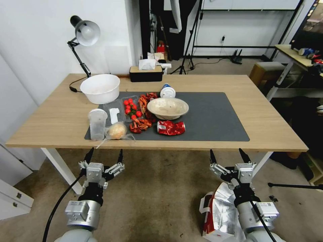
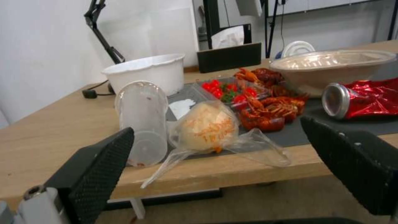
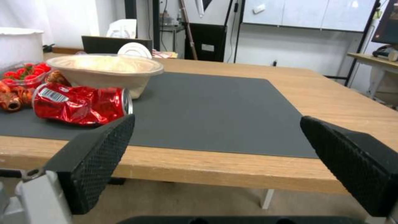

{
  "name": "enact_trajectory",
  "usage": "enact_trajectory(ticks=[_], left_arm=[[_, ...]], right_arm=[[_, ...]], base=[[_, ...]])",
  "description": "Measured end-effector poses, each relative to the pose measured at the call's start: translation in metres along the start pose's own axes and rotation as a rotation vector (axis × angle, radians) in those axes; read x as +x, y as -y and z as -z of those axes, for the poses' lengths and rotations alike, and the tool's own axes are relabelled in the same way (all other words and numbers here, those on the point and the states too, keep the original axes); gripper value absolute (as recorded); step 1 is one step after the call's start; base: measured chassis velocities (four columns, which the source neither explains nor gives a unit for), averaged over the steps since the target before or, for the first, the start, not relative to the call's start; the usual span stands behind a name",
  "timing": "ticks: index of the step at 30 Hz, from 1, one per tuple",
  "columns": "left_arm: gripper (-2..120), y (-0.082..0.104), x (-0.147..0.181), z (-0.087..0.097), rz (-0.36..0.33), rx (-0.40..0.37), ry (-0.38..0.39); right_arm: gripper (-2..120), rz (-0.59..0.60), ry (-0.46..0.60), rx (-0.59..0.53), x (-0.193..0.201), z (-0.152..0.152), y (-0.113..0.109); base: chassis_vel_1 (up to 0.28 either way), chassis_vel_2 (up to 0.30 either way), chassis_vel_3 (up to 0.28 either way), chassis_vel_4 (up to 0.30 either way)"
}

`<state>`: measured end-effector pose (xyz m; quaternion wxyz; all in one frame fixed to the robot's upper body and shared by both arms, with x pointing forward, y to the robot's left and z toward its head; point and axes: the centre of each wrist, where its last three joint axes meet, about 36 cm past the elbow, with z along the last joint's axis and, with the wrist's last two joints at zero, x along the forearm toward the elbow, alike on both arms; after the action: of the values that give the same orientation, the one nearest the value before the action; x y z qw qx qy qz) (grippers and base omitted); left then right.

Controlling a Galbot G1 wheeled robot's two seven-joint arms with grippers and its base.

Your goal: Pick up the food delivery bag from the floor and place it on the table.

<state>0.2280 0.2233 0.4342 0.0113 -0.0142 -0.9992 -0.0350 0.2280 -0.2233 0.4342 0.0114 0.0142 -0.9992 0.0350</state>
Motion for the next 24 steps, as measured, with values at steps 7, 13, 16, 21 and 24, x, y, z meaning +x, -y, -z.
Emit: enact_trajectory(ticks=[7,13,16,21,24], left_arm=[[100,0.0,0.0,0.0,0.0,0.0,0.0],[100,0.0,0.0,0.0,0.0,0.0,0.0],[100,0.0,0.0,0.0,0.0,0.0,0.0],[100,0.0,0.0,0.0,0.0,0.0,0.0],[100,0.0,0.0,0.0,0.0,0.0,0.0]], right_arm=[[100,0.0,0.0,0.0,0.0,0.0,0.0],[100,0.0,0.0,0.0,0.0,0.0,0.0],[100,0.0,0.0,0.0,0.0,0.0,0.0],[100,0.0,0.0,0.0,0.0,0.0,0.0],[100,0.0,0.0,0.0,0.0,0.0,0.0]], base=[[0.0,0.0,0.0,0.0],[0.0,0.0,0.0,0.0],[0.0,0.0,0.0,0.0],[0.0,0.0,0.0,0.0],[0.0,0.0,0.0,0.0]])
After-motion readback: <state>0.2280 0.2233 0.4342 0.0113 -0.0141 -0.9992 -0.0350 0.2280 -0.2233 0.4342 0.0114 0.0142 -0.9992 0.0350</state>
